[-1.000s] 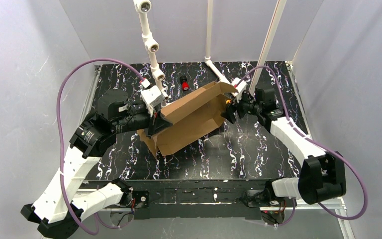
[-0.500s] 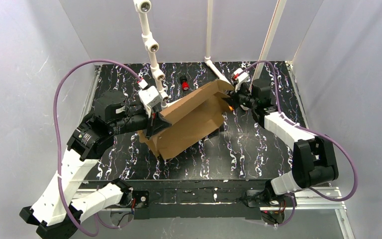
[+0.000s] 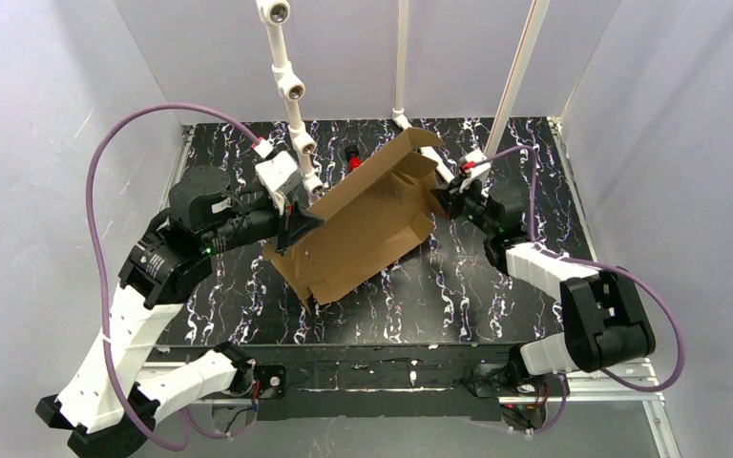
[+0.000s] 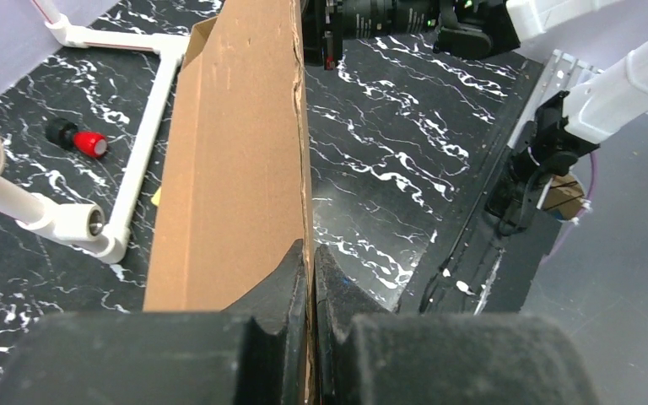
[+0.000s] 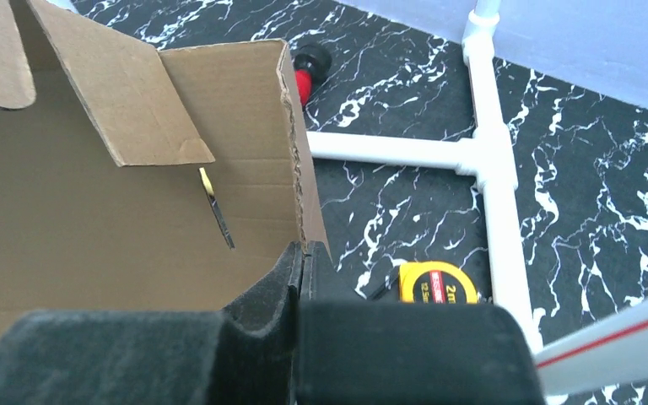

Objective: Fold the paper box

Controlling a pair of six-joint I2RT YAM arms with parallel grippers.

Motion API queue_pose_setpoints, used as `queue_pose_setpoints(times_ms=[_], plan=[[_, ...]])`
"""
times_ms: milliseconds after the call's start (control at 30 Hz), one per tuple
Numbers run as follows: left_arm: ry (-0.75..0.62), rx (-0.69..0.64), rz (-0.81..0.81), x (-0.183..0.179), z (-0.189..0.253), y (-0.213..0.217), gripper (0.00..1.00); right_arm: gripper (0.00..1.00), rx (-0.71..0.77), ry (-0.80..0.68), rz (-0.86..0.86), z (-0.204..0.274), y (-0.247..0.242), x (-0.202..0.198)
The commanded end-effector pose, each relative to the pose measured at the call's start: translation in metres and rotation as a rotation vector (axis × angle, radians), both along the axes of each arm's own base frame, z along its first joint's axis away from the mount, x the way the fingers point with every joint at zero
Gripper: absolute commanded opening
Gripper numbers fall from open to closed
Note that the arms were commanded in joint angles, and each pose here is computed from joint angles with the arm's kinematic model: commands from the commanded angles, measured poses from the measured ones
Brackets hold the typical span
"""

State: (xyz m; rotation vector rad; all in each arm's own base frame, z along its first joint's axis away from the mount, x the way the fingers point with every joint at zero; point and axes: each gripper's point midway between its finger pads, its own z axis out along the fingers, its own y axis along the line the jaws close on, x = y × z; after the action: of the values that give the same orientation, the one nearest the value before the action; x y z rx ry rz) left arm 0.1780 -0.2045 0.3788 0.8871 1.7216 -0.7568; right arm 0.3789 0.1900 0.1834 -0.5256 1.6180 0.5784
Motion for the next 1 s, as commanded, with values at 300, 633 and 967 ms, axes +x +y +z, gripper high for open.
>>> queue_pose_setpoints(times_ms=[300, 633, 967], plan=[[-0.074, -0.024, 0.011, 0.001, 0.018, 0.003, 0.00, 0.01, 0.018, -0.264, -0.022, 0.024, 0.023, -0.004], [0.122, -0.064, -0.016, -0.011, -0.001, -0.013, 0.00, 0.01, -0.028, -0.206, 0.040, -0.012, 0.013, -0.034], [0.162, -0.018, 0.018, -0.019, -0.012, -0.011, 0.00, 0.01, -0.080, -0.164, 0.164, -0.040, 0.020, -0.063]])
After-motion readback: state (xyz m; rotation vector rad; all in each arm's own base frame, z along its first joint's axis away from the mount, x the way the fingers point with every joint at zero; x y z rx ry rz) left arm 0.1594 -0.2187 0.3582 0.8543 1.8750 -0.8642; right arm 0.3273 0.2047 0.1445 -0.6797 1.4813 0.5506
